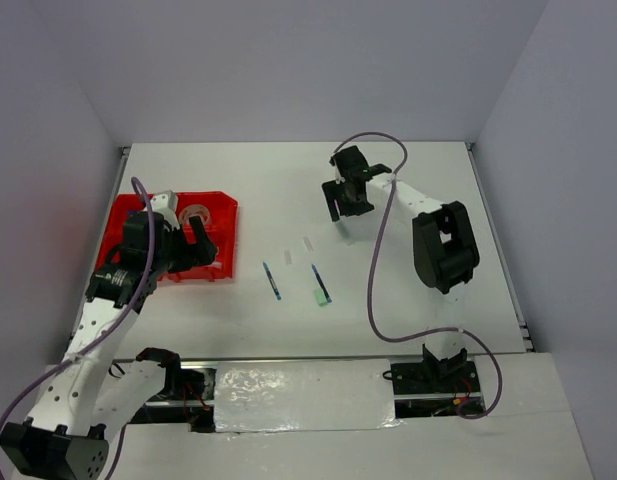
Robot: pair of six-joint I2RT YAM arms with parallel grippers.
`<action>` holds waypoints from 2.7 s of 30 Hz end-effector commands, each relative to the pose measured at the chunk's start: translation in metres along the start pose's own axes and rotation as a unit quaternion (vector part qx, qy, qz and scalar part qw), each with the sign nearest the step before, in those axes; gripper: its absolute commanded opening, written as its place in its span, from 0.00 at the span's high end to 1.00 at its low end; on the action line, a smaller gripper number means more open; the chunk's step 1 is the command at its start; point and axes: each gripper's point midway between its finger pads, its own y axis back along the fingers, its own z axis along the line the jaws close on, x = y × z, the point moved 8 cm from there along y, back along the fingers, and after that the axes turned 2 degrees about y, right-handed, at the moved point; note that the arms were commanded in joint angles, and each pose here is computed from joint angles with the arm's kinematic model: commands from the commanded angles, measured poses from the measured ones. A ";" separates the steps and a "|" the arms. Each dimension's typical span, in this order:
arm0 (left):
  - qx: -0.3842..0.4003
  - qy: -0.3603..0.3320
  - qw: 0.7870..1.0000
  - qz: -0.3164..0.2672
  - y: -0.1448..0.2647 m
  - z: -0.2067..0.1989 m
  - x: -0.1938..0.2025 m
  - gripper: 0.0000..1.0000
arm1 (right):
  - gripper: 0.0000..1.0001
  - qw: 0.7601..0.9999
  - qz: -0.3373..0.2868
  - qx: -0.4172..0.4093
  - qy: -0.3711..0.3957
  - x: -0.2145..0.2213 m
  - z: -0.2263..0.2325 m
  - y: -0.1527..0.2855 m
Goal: Sort the stationery into containers
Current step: Pick up the pen from the center of the board.
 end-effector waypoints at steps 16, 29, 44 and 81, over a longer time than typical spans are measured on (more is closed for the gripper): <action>0.037 -0.033 0.999 -0.018 0.002 -0.004 0.000 0.01 | 0.39 0.995 0.093 -0.019 0.021 0.043 0.003 -0.034; 0.043 -0.036 0.998 -0.013 0.001 -0.005 0.002 0.01 | 0.46 0.992 0.118 -0.037 0.037 0.052 0.006 -0.059; 0.045 -0.041 0.998 -0.003 -0.004 -0.006 0.003 0.01 | 1.00 0.994 0.074 -0.071 0.033 0.037 0.011 -0.046; -0.113 -0.078 0.981 0.137 -0.118 -0.226 0.167 0.31 | 0.99 0.968 -0.218 0.021 -0.125 0.129 -0.032 0.194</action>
